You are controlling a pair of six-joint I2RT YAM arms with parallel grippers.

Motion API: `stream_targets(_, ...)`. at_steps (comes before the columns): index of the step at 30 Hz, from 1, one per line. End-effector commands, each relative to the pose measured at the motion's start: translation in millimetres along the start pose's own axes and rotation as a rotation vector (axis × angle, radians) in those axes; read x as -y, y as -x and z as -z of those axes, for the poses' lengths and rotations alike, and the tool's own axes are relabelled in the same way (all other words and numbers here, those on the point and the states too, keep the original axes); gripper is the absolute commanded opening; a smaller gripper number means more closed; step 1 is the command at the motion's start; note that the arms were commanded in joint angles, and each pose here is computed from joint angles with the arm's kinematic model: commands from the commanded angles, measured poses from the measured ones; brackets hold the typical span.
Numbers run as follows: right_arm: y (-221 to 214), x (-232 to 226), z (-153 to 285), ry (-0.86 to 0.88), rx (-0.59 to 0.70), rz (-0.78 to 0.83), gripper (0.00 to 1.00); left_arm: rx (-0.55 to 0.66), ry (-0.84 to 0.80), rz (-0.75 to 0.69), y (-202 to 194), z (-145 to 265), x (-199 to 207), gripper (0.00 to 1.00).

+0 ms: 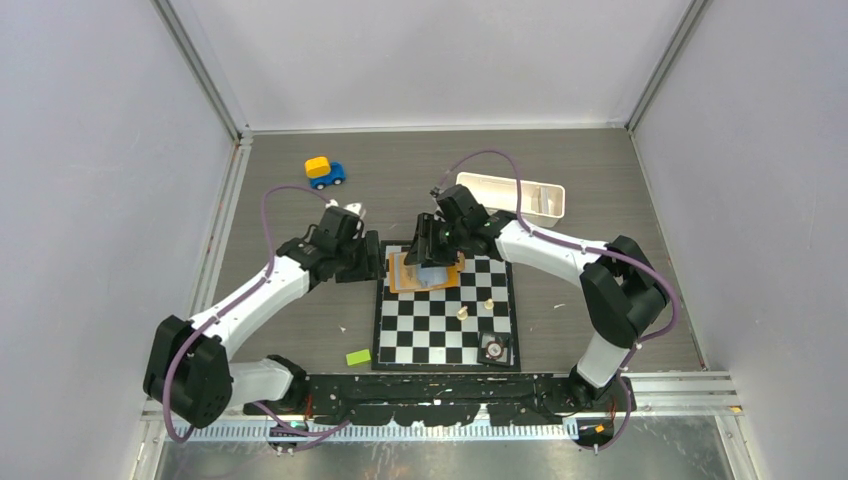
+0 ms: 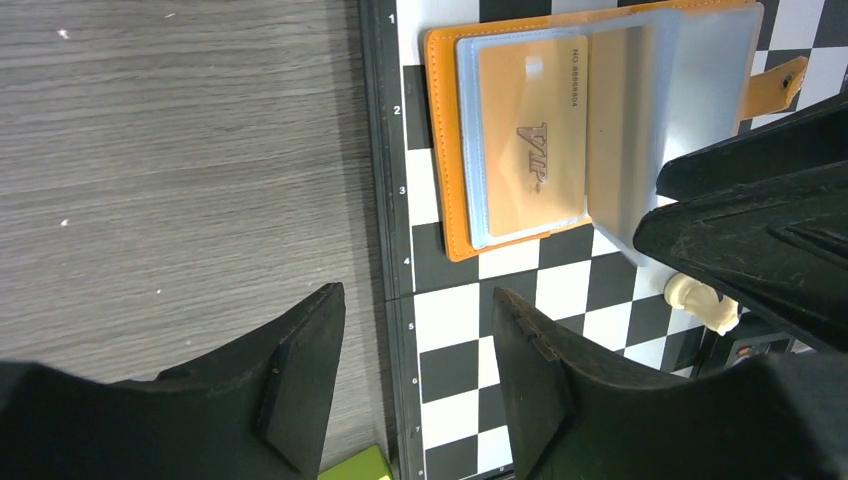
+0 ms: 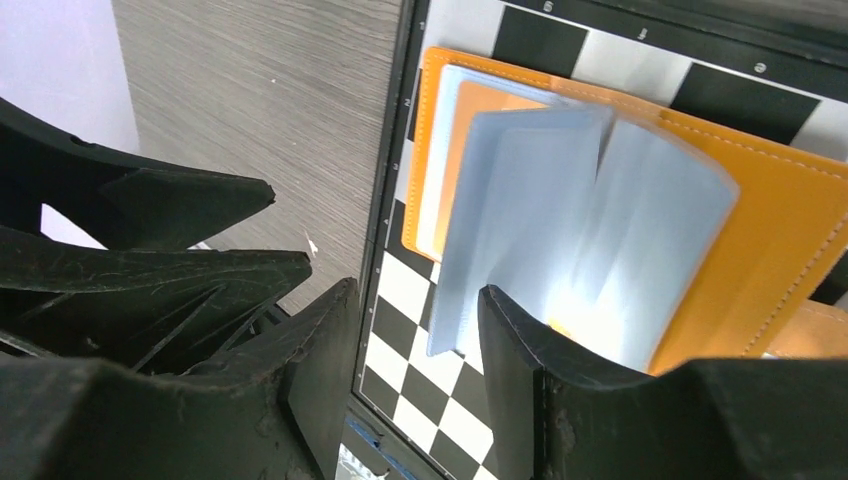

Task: Put the credit cards into the card holder
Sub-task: Turn over the card slot in the card holder, then pick up the credit card from the storage box.

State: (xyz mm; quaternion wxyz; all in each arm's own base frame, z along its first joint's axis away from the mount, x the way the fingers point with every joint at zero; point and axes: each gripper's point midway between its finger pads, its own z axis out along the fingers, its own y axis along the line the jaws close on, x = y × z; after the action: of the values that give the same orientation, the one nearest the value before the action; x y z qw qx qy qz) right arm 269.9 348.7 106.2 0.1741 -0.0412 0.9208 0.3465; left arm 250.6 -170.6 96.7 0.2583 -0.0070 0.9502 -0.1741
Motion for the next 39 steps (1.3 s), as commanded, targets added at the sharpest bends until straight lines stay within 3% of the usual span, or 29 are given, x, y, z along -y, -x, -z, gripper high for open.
stream_targets(1,17,-24,0,0.059,0.049,0.041,0.53,0.030,0.023,0.010,5,11,-8,0.58)
stream_targets(9,16,8,-6,-0.093,0.064,0.033,0.53,0.038,0.018,-0.001,13,21,-9,0.59)
stream_targets(18,27,21,21,-0.201,0.122,0.118,0.57,0.029,-0.054,-0.055,30,39,6,0.61)
stream_targets(24,55,46,63,-0.293,0.175,0.137,0.63,0.044,-0.070,-0.117,58,64,11,0.71)
stream_targets(31,107,128,138,-0.560,0.221,0.111,0.70,0.151,0.029,-0.131,99,90,-18,0.90)
stream_targets(36,165,189,172,-0.685,0.260,0.049,0.71,0.227,0.166,-0.126,109,89,-53,0.95)
stream_targets(39,184,215,172,-0.763,0.241,0.037,0.68,0.207,0.173,-0.123,106,81,-58,0.96)
